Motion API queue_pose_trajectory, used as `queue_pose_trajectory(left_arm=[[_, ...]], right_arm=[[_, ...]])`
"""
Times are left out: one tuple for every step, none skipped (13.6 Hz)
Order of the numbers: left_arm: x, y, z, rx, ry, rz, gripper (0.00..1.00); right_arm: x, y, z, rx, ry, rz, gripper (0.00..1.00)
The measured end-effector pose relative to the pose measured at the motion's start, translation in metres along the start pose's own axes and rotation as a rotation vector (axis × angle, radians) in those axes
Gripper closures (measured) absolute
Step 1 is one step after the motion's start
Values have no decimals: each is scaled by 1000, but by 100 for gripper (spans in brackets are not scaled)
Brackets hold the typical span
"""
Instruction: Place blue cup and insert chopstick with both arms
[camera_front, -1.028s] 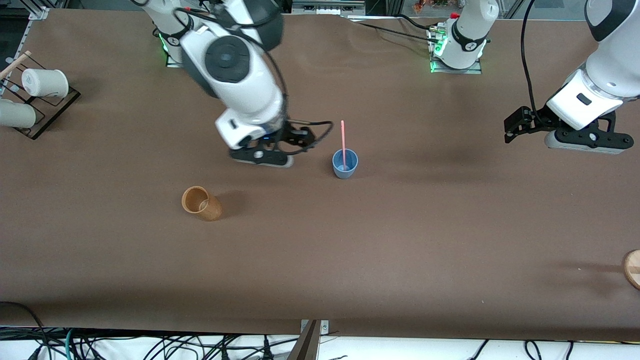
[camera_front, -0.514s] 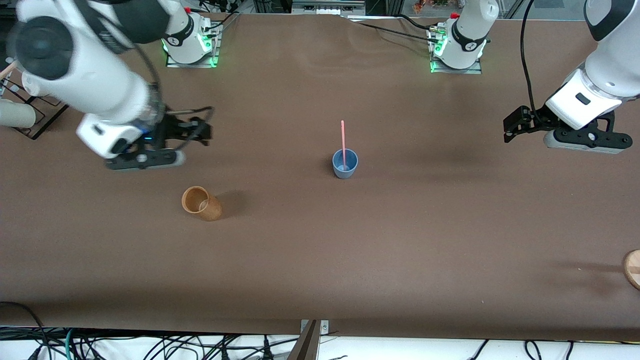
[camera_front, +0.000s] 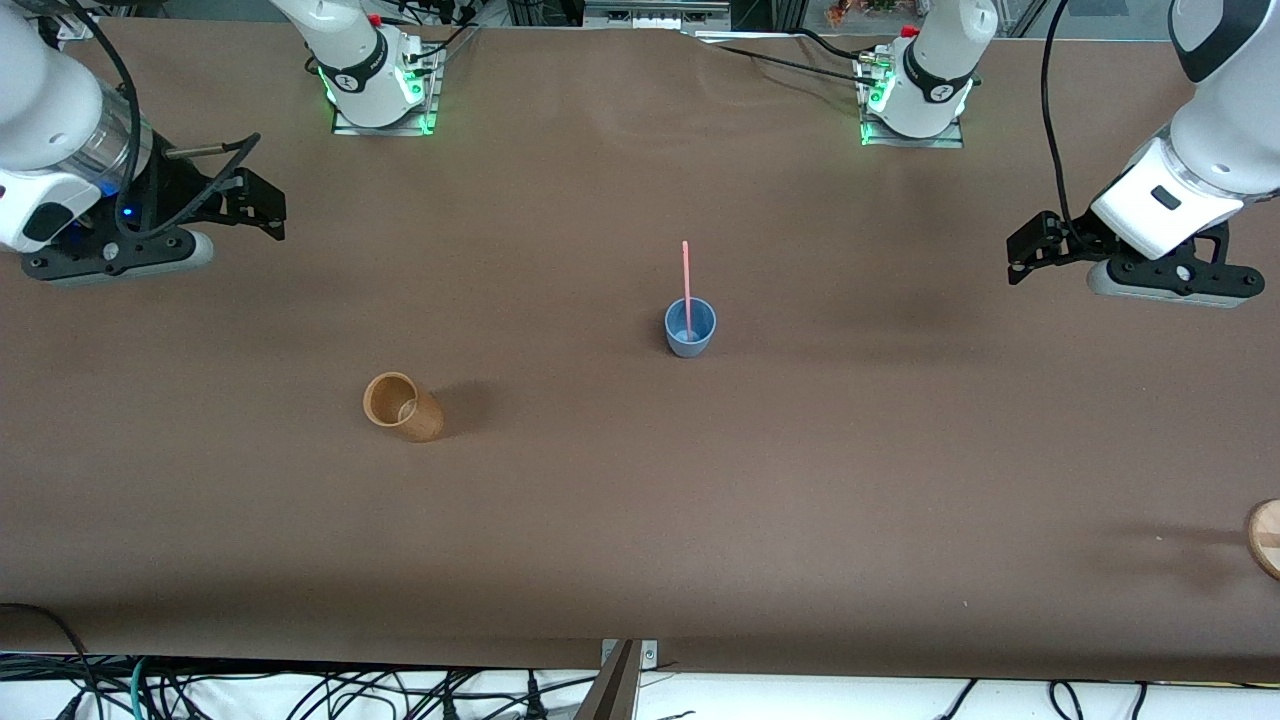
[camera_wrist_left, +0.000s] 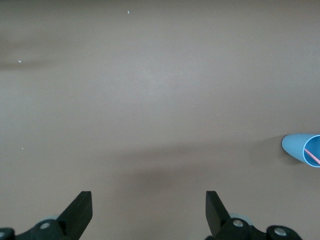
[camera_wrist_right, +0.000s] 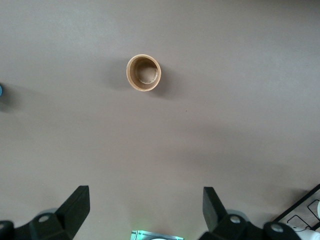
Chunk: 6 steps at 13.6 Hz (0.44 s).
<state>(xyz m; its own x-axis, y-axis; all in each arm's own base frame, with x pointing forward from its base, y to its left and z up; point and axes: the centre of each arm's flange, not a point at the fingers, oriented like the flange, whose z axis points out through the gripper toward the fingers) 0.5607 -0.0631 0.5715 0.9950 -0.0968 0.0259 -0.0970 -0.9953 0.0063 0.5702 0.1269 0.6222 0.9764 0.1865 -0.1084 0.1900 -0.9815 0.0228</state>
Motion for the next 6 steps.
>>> queue_pose_trajectory(left_arm=[[0,0,0,0,0,0,0],[0,0,0,0,0,0,0],[0,0,-1,0,1,0,0],[0,0,-1,0,3,0,0],[0,0,-2,0,4,0,0],[0,0,-3,0,4,0,0]], right_arm=[[0,-1,1,0,-3,-4,0],[0,0,3,-1,-6,-13,0],[0,1,4,-1,-9,-29,0],[1,4,5,3,-11,-46,0],[1,8,6,12,-13,-58,0],[1,15,7,23,-14,-63,0]])
